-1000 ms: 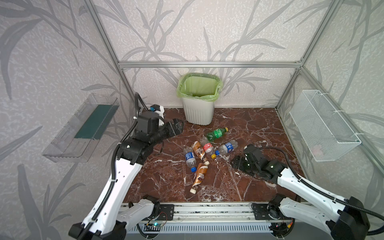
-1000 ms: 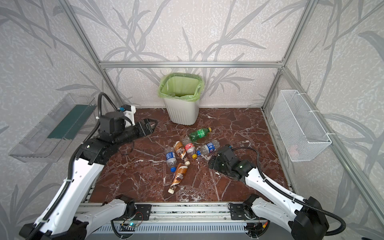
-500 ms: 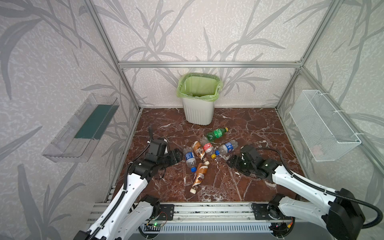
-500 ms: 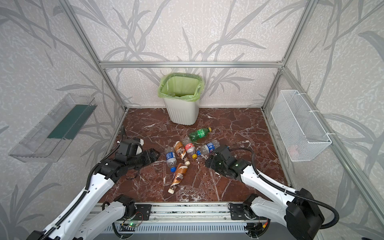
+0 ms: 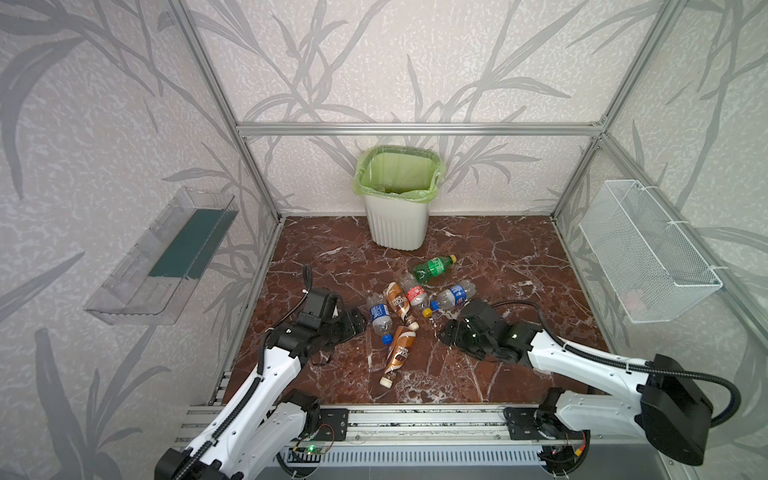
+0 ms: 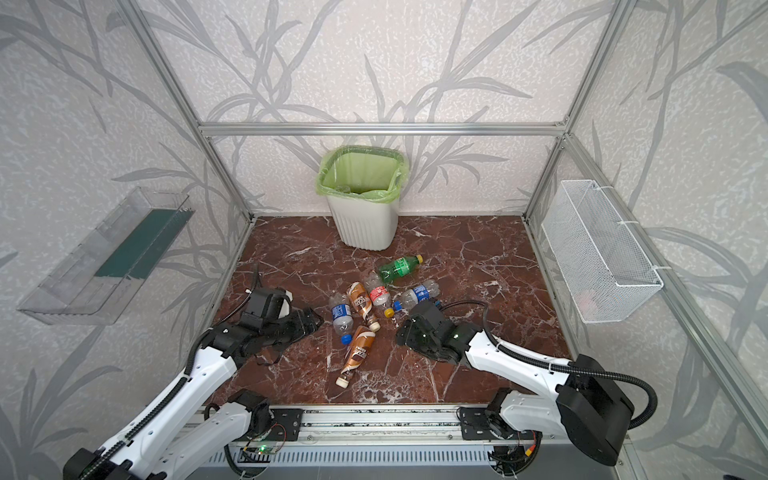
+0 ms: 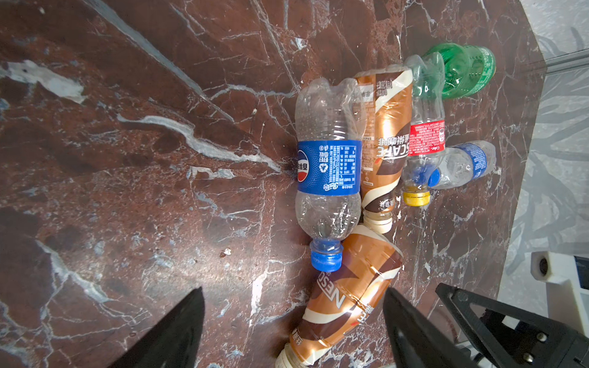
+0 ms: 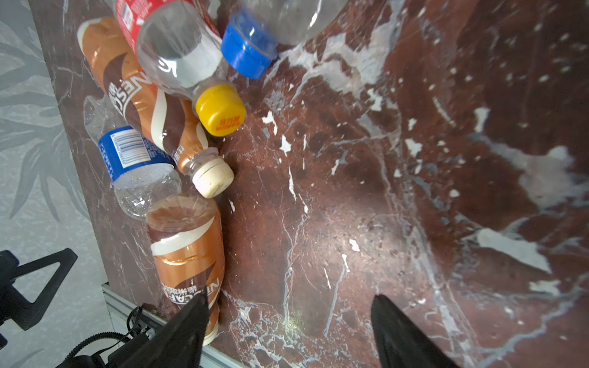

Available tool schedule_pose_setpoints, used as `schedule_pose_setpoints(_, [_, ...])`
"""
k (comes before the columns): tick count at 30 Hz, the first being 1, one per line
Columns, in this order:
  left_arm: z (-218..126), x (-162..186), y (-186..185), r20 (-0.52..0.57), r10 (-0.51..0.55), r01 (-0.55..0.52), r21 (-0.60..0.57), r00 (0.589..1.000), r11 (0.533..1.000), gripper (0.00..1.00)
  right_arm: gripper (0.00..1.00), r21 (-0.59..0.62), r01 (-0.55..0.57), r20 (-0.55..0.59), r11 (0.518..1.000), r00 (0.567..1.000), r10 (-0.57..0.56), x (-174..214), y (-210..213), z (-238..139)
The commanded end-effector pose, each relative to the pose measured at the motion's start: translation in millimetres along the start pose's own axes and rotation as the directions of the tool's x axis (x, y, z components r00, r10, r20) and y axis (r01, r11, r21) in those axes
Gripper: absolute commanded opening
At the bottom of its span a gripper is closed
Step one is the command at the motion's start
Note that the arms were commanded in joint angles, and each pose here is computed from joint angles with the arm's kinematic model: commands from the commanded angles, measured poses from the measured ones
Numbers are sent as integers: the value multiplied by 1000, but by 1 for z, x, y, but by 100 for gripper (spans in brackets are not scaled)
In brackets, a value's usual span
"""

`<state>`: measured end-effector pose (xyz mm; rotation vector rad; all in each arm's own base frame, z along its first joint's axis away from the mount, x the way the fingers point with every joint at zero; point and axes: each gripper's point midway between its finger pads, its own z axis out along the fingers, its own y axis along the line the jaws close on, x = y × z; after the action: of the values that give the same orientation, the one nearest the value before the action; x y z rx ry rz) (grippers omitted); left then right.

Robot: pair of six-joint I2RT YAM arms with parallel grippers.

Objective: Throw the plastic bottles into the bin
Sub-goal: 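Lower the right gripper onto the brown Nescafe bottle nearest the robot and close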

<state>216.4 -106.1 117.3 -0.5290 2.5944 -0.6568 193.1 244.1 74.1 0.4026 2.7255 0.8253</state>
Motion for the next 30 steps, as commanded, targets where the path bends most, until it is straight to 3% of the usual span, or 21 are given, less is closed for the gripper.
schedule_pose_setpoints(1, [5,5,6,-12,-19,19,-4,1000,1000,87,80,-50,-14,22,999,1000,15,0,23,5])
schedule_pose_setpoints(15, [11,15,11,-42,-32,32,0,999,999,87,80,-133,17,-7,991,1000,-18,10,80,35])
schedule_pose_setpoints(30, [5,16,13,-21,-34,34,2,999,999,86,84,-119,55,-65,991,996,-63,25,103,66])
